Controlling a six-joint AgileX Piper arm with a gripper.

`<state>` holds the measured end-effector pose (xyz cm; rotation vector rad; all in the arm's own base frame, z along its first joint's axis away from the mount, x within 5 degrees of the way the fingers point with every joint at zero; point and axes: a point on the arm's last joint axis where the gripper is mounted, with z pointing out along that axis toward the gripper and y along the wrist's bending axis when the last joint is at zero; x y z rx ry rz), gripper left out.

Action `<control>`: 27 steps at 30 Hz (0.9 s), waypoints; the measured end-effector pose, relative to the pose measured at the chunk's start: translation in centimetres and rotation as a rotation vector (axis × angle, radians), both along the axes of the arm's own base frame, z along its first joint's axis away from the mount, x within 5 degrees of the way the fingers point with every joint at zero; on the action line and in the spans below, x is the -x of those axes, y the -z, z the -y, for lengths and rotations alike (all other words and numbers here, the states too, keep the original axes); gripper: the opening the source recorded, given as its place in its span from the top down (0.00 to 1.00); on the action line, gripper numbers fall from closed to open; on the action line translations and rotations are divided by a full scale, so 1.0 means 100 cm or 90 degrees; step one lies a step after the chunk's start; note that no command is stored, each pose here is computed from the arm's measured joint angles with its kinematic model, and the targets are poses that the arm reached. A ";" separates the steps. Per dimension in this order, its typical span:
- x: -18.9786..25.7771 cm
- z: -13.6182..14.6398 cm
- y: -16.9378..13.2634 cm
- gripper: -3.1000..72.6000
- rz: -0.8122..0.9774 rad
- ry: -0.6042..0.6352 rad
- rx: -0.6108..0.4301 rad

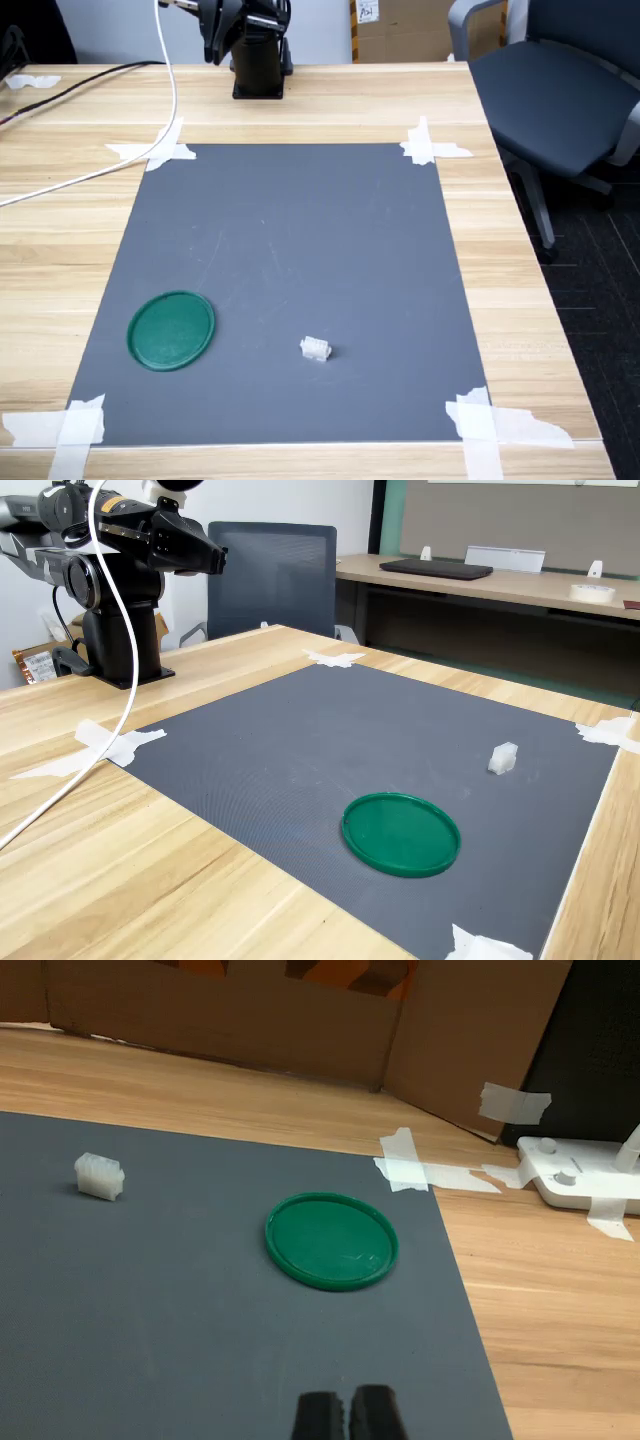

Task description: Grasp a white terminal and put it in the green lid.

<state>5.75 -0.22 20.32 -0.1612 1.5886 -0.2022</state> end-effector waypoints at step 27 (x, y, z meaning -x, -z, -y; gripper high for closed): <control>-0.089 0.002 -0.052 1.00 -0.274 -0.001 0.034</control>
